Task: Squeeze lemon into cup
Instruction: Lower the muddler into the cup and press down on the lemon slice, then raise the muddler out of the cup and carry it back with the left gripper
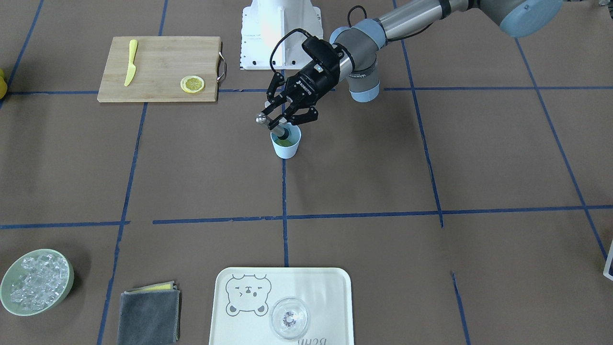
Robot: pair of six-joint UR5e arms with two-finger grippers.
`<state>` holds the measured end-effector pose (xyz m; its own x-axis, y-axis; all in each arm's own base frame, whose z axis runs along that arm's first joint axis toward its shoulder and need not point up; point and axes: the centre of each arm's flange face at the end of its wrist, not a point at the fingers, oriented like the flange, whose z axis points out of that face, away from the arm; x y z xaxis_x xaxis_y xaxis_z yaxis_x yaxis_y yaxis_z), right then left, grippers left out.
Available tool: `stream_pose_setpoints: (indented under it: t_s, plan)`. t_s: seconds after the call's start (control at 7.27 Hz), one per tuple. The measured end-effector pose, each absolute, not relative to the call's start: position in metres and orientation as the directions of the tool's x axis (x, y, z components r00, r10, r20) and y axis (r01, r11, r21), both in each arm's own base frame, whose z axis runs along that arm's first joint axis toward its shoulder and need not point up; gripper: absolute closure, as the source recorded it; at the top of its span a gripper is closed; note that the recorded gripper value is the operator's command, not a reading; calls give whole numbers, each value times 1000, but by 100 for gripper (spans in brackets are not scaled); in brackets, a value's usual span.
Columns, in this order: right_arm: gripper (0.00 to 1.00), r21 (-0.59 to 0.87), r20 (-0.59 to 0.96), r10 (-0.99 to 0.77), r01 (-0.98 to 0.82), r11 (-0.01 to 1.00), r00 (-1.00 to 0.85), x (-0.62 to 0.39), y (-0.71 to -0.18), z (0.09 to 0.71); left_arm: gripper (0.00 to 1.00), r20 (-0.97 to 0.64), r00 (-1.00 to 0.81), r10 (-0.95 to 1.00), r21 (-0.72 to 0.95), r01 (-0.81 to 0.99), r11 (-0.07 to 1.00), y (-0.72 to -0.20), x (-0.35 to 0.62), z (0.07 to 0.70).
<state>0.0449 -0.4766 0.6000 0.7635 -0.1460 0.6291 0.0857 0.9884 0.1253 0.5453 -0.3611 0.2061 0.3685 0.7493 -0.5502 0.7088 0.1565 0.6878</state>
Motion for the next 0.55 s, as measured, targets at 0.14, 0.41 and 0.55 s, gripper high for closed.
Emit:
stream_pose_setpoints:
  t_s: [0.14,0.41,0.55]
  plan:
    - [0,125,629,-146,86,988,764,45,-477,601,100,-553,367,748,669,731,136,-370,529,197]
    - [0,124,629,-145,85,989,764,45,-477,603,100,-532,361,766,662,741,111,-387,492,185]
    - [0,124,629,-144,85,989,764,45,-477,604,100,-541,352,764,676,723,146,-396,484,193]
